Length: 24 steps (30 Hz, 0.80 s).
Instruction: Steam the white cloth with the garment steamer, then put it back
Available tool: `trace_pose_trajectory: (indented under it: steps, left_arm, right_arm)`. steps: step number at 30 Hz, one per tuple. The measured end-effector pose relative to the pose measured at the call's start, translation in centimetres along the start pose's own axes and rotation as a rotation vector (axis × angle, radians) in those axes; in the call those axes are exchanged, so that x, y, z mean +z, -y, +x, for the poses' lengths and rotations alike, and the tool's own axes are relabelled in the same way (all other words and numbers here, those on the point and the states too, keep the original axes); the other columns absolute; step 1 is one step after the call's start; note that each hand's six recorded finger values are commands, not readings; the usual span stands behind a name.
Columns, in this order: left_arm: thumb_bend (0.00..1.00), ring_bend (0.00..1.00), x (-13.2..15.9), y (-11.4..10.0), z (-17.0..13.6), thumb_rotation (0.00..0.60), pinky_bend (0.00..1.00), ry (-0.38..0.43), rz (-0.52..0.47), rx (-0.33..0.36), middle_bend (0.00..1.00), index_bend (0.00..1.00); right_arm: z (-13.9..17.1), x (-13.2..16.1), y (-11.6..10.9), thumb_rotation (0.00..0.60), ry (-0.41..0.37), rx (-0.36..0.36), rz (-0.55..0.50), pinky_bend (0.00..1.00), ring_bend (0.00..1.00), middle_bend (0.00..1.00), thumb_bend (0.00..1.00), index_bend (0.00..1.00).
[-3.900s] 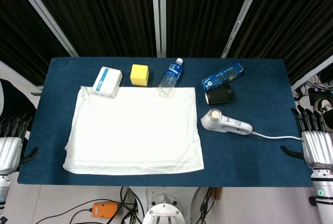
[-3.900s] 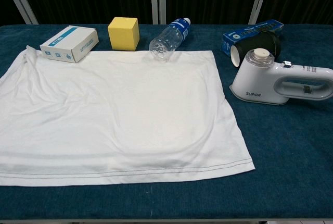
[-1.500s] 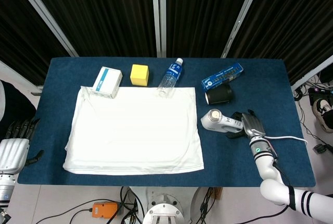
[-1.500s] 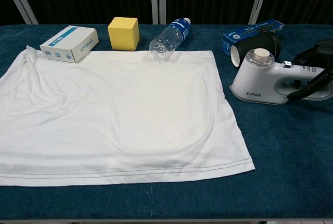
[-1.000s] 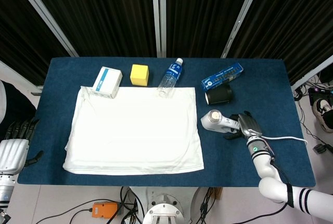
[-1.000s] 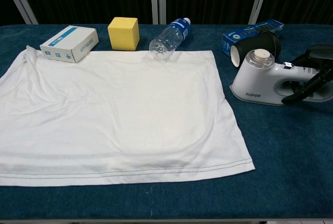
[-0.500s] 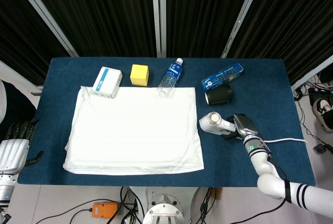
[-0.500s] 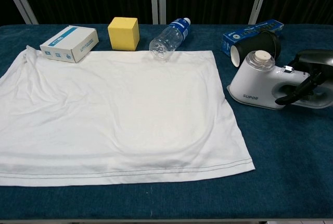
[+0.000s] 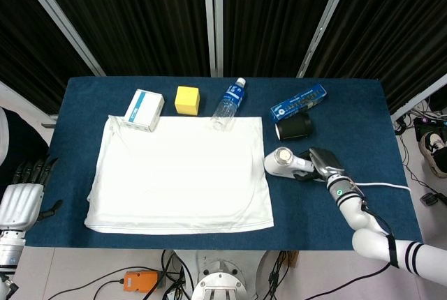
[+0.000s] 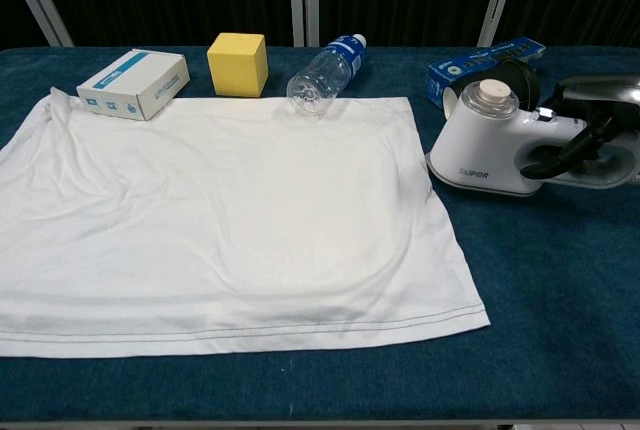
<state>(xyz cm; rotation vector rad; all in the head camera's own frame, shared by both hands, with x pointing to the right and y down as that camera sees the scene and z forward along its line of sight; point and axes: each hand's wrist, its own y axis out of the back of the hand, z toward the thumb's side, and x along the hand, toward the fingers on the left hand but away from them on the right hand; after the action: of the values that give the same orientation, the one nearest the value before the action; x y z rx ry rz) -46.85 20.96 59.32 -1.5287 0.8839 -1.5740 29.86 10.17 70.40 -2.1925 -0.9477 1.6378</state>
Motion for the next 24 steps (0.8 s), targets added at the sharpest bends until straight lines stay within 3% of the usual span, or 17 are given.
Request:
trace_pose_trajectory:
  steps: [7, 14, 18, 20, 24]
  left_arm:
    - [0.43, 0.00, 3.1, 0.0, 1.3, 0.600, 0.00, 0.121, 0.013, -0.034, 0.04, 0.00]
    - [0.44, 0.00, 8.6, 1.4, 3.8, 0.599, 0.00, 0.302, -0.001, -0.108, 0.04, 0.00]
    - [0.43, 0.00, 12.1, 3.5, 5.1, 0.503, 0.00, 0.392, -0.024, -0.199, 0.04, 0.00]
    - [0.43, 0.00, 13.6, 4.6, 5.7, 0.428, 0.00, 0.422, -0.038, -0.239, 0.04, 0.00]
    - [0.43, 0.00, 15.8, 7.3, 6.7, 0.311, 0.00, 0.436, -0.074, -0.316, 0.03, 0.00]
  right_arm:
    - [0.9, 1.1, -2.8, 0.600, -0.085, 0.033, 0.051, 0.62, 0.93, 0.90, 0.70, 0.98]
    - [0.8, 5.0, -4.5, 0.600, -0.190, 0.057, 0.086, 0.62, 0.93, 0.90, 0.70, 0.99]
    - [0.4, 7.2, -4.7, 0.600, -0.238, 0.077, 0.108, 0.62, 0.93, 0.90, 0.70, 0.99]
    - [0.1, 8.1, -4.5, 0.600, -0.252, 0.092, 0.110, 0.62, 0.93, 0.90, 0.70, 0.99]
    - [-0.9, 9.0, -3.8, 0.600, -0.259, 0.114, 0.112, 0.62, 0.93, 0.90, 0.70, 0.99]
